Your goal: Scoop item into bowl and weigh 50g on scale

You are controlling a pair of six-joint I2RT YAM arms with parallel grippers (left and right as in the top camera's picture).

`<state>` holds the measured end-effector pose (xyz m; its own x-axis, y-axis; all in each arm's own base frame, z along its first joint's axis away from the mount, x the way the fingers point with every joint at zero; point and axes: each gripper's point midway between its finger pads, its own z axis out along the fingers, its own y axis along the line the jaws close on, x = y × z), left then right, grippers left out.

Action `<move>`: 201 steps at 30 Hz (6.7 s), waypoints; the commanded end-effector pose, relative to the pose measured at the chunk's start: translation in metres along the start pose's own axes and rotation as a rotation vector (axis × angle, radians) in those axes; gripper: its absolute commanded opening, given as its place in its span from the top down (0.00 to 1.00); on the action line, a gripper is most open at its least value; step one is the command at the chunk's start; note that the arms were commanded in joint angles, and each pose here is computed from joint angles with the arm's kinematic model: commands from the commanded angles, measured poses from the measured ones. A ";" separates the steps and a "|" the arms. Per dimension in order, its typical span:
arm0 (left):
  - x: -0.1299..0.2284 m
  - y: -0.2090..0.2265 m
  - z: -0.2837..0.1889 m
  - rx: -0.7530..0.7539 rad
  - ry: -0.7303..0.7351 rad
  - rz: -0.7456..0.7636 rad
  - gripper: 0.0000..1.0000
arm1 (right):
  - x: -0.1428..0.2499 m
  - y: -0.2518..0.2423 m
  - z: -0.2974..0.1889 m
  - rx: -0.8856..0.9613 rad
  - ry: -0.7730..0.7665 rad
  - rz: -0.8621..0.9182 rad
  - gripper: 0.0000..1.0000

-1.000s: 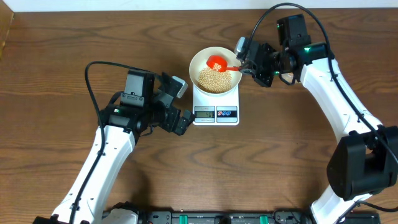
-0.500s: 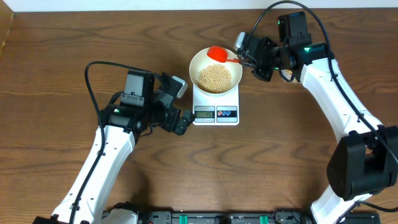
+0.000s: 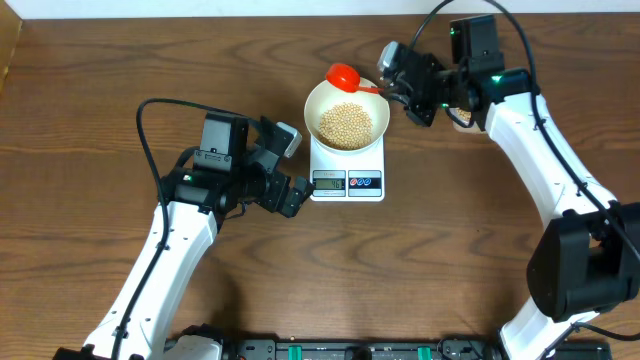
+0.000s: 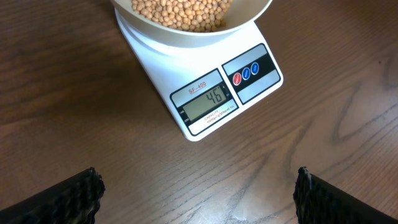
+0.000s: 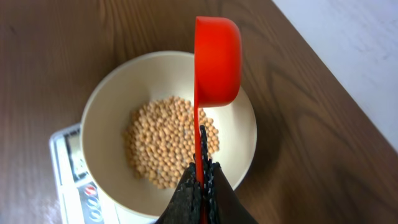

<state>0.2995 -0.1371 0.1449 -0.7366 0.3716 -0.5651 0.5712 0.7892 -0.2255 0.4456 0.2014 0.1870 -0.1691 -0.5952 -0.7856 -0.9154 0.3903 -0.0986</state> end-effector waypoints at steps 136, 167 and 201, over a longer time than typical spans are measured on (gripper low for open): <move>0.001 0.001 0.001 -0.004 0.007 0.004 0.00 | 0.029 -0.020 -0.064 -0.276 -0.189 0.968 0.99; 0.001 0.001 0.001 -0.004 0.007 0.004 0.00 | 0.031 0.019 -0.013 -0.204 0.000 0.599 0.99; 0.001 0.001 0.001 -0.004 0.007 0.004 0.00 | 0.039 0.014 -0.008 -0.149 0.040 0.434 0.99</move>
<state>0.2994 -0.1371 0.1448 -0.7368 0.3716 -0.5648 0.5711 0.7893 -0.2257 0.4232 0.1761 0.1640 -0.5881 -0.3988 -0.7036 -0.7766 0.5215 0.3535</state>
